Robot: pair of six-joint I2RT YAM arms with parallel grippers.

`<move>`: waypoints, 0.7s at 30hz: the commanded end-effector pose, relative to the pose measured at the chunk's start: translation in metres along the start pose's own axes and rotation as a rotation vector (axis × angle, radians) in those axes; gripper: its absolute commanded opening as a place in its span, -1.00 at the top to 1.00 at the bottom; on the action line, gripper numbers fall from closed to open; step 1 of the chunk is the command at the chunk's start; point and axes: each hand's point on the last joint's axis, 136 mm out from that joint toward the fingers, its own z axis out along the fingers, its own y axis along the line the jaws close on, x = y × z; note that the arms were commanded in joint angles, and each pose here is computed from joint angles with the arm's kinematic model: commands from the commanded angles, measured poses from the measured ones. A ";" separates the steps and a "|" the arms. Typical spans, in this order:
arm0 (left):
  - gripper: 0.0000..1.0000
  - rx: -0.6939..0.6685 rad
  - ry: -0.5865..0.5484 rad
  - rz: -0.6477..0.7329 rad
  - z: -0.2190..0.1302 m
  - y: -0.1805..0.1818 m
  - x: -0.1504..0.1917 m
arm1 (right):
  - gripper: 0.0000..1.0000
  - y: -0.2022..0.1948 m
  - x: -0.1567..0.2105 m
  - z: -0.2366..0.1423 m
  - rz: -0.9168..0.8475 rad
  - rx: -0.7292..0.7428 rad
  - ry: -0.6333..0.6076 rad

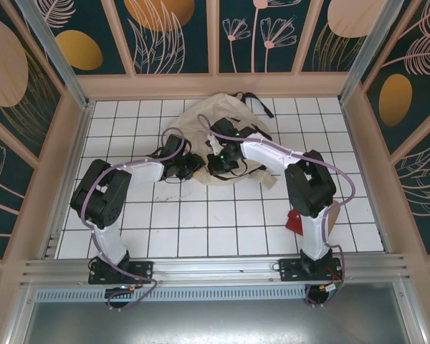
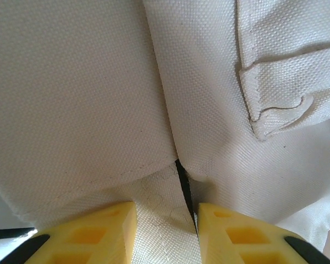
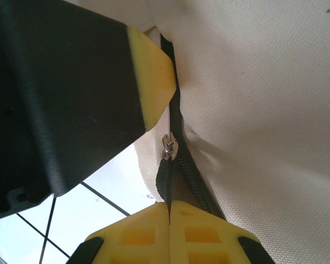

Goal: Pack the student bag
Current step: Zip the student bag at the top-center of the table.

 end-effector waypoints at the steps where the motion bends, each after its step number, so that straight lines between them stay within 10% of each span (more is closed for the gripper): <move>1: 0.43 -0.008 0.040 -0.010 0.006 0.001 0.007 | 1.00 0.013 -0.002 -0.018 -0.051 -0.022 -0.037; 12: 1.00 0.021 -0.010 -0.003 -0.005 0.000 0.004 | 1.00 -0.025 -0.005 -0.017 0.036 0.146 -0.049; 21: 1.00 -0.009 -0.038 0.105 -0.006 0.021 0.007 | 1.00 -0.060 -0.013 -0.024 0.125 0.265 -0.083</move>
